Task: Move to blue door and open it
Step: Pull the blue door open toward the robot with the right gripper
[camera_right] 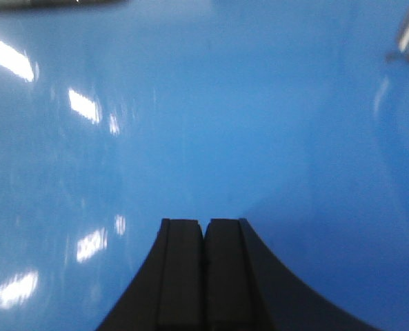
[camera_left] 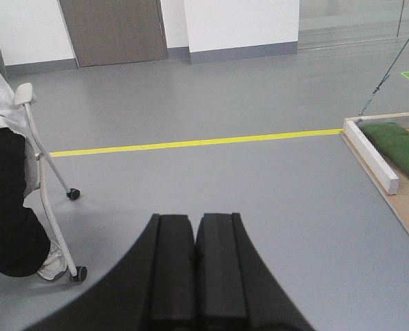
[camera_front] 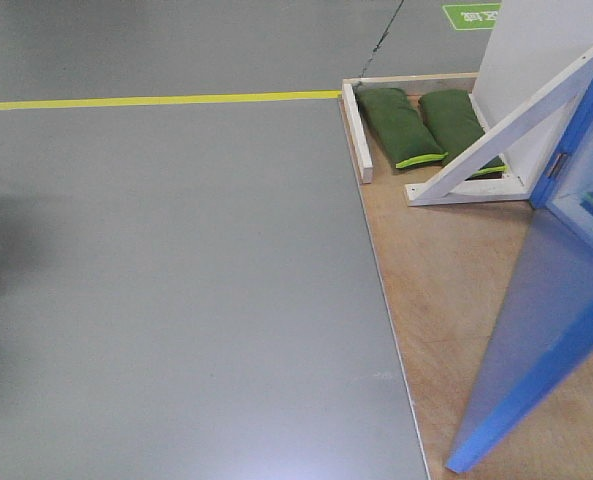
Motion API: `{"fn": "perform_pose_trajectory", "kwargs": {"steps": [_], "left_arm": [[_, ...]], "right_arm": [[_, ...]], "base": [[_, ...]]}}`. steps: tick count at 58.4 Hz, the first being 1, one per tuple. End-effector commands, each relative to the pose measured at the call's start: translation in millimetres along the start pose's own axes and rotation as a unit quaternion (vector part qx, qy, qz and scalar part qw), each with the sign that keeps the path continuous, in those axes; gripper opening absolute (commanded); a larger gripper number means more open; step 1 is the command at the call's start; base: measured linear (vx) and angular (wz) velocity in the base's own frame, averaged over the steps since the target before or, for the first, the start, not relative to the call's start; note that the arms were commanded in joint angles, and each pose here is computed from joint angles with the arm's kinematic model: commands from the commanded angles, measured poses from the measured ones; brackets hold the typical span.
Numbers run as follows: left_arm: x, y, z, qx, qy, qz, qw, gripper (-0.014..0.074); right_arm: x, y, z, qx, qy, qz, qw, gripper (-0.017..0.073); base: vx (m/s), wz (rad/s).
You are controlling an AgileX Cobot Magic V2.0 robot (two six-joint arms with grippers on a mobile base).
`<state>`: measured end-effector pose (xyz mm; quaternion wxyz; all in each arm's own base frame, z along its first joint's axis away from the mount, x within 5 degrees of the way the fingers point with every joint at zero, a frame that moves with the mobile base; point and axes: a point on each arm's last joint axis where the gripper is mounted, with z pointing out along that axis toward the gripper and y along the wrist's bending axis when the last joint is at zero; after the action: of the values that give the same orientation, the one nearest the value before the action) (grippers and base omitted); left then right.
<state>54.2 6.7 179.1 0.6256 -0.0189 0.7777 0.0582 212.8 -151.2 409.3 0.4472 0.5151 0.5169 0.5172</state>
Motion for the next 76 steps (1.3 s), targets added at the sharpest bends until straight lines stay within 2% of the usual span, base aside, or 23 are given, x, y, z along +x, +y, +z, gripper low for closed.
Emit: {"fn": "perform_pose_trajectory", "kwargs": {"steps": [1, 13, 27, 34, 37, 47, 52, 59, 63, 68, 76], "left_arm": [[-7.1, -0.3, -1.1, 0.002, -0.048, -0.005, 0.999, 0.007], [-7.1, -0.3, -1.1, 0.002, -0.048, -0.005, 0.999, 0.007], [-7.1, -0.3, -1.1, 0.002, -0.048, -0.005, 0.999, 0.007], [-7.1, -0.3, -1.1, 0.002, -0.048, -0.005, 0.999, 0.007], [-7.1, -0.3, -1.1, 0.002, -0.048, -0.005, 0.999, 0.007], [-7.1, -0.3, -1.1, 0.002, -0.048, -0.005, 0.999, 0.007], [-7.1, -0.3, -1.1, 0.002, -0.048, -0.005, 0.999, 0.007], [-7.1, -0.3, -1.1, 0.002, -0.048, -0.005, 0.999, 0.007], [-7.1, -0.3, -1.1, 0.002, -0.048, -0.005, 0.999, 0.007], [-7.1, -0.3, -1.1, 0.002, -0.048, -0.005, 0.999, 0.007], [-7.1, -0.3, -1.1, 0.002, -0.048, -0.005, 0.999, 0.007]], "right_arm": [[25.7, 18.9, -5.3, -0.037, 0.087, -0.01, 0.995, 0.0002], [26.9, 19.9, 4.2, -0.041, 0.058, -0.007, 0.997, 0.0002], [51.2, 19.2, 41.7, -0.042, -0.001, -0.001, 0.999, 0.0002], [61.8, 18.1, 59.0, -0.033, -0.036, -0.017, 0.999, 0.0002], [66.9, 20.0, 66.2, -0.029, -0.048, -0.038, 0.998, 0.0002], [78.7, 38.1, 88.4, -0.031, -0.084, -0.151, 0.984, 0.0002], [80.8, 45.7, 96.5, -0.026, -0.089, -0.222, 0.971, 0.0002], [78.3, 50.6, 105.3, -0.006, -0.092, -0.323, 0.942, 0.0002], [75.7, 48.2, 108.5, 0.007, -0.096, -0.361, 0.928, 0.0002], [74.3, 44.0, 110.7, 0.022, -0.095, -0.389, 0.916, 0.0002], [80.9, 39.7, 114.9, 0.029, -0.073, -0.392, 0.917, 0.0002]], "base": [[0.0, 0.0], [0.0, 0.01], [0.0, 0.0], [0.0, 0.0], [0.0, 0.0], [0.0, 0.0], [0.0, 0.0], [0.0, 0.0], [0.0, 0.0], [0.0, 0.0], [0.0, 0.0]]}}
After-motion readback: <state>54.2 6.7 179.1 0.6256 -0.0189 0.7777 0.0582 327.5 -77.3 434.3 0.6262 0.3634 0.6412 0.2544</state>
